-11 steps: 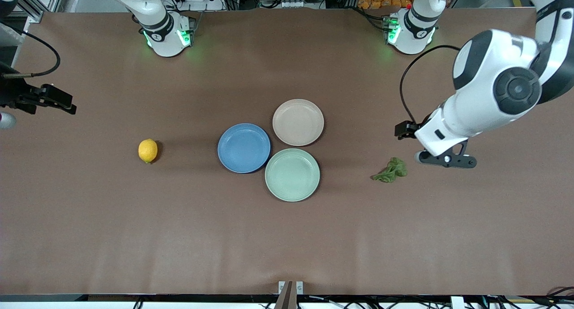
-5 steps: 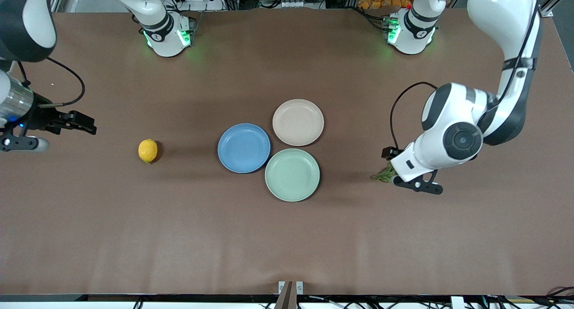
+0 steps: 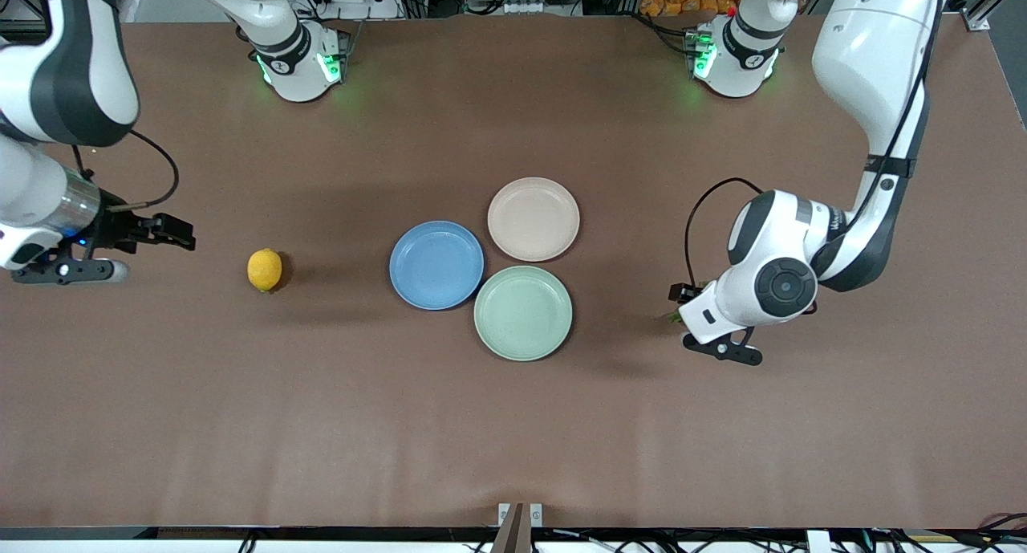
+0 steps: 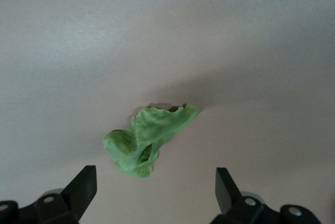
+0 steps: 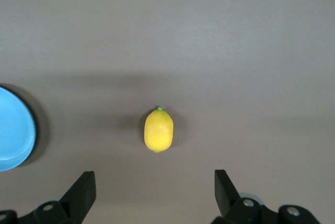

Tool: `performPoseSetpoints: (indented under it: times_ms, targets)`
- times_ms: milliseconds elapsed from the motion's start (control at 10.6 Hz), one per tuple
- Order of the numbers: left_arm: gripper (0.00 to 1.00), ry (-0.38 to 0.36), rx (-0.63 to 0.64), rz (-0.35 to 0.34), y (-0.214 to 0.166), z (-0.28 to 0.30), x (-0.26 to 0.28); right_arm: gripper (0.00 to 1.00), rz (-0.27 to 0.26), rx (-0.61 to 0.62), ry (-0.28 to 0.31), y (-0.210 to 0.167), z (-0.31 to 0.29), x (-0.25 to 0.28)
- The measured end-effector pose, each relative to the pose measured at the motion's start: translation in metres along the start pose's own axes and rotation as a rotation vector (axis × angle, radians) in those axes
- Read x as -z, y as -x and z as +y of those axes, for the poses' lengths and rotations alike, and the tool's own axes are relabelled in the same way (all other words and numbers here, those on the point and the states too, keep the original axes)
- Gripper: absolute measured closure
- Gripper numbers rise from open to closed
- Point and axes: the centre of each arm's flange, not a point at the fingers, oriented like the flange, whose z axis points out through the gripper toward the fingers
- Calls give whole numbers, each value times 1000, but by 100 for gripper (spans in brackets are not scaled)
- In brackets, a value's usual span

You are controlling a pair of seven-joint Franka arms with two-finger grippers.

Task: Place lemon and lettuce in plates
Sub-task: 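Grasp the lettuce with the left gripper while the right gripper reaches the lemon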

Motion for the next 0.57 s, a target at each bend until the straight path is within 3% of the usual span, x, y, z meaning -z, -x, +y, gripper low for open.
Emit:
performPoseSetpoints:
  times_ms: [284, 568]
  targets:
    - [0, 6, 7, -26, -2, -5, -24, 0, 2, 4, 2, 7, -1, -54]
    - [0, 15, 3, 8, 1, -3, -49, 0, 23, 4, 7, 18, -2, -105]
